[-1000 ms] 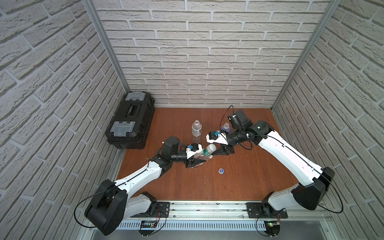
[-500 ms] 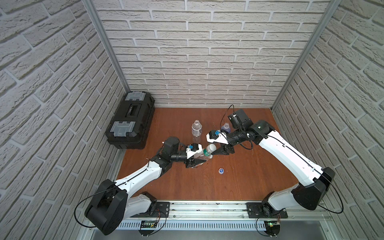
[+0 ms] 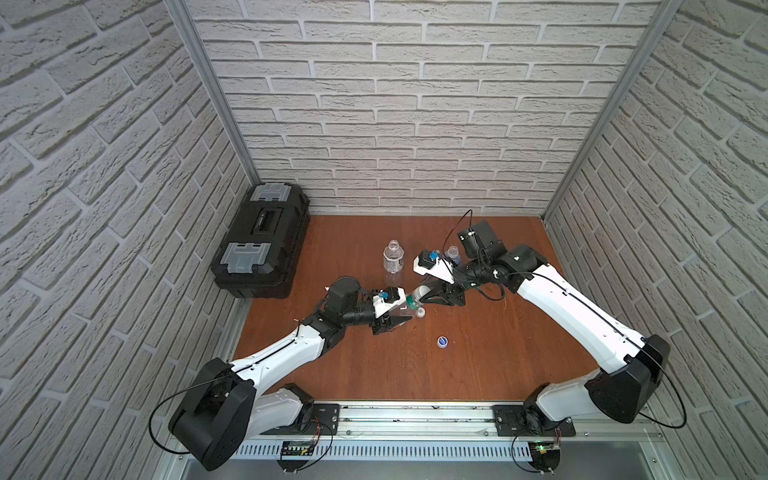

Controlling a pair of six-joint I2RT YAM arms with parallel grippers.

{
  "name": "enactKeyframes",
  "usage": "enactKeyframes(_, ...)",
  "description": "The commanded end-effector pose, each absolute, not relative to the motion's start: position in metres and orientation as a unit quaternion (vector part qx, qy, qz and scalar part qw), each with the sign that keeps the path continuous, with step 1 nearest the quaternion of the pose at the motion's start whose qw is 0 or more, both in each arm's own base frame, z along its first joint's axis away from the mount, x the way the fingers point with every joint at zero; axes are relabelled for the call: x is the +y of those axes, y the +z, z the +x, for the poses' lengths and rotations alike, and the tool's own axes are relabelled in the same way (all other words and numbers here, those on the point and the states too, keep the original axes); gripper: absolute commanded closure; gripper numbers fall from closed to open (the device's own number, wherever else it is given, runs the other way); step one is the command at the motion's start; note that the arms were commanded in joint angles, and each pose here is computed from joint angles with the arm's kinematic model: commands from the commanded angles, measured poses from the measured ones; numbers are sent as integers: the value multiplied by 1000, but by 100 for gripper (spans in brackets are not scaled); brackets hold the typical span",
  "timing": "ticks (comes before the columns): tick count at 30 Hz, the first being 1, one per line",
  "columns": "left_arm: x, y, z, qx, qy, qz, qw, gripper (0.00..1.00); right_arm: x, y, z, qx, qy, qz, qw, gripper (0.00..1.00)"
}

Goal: Screw on the bottle caps
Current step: Screw the bottle cap onto the plastic bottle.

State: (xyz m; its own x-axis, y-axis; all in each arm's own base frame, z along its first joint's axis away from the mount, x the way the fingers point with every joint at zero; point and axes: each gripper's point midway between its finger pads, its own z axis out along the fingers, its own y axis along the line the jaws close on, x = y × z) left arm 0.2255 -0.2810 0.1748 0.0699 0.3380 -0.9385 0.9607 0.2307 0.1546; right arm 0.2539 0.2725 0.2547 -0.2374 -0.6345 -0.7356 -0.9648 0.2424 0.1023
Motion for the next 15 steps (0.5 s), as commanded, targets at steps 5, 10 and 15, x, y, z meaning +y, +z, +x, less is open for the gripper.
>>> enactKeyframes(5,-284,232,252,564,-195,481,642,51,266,229,309,900,296,-188,260,63)
enactKeyframes(10,-292,236,244,540,-134,491,670,50,267,216,309,914,314,16,257,63)
enactKeyframes(15,-296,237,238,526,-92,499,683,51,258,204,307,895,338,170,235,63)
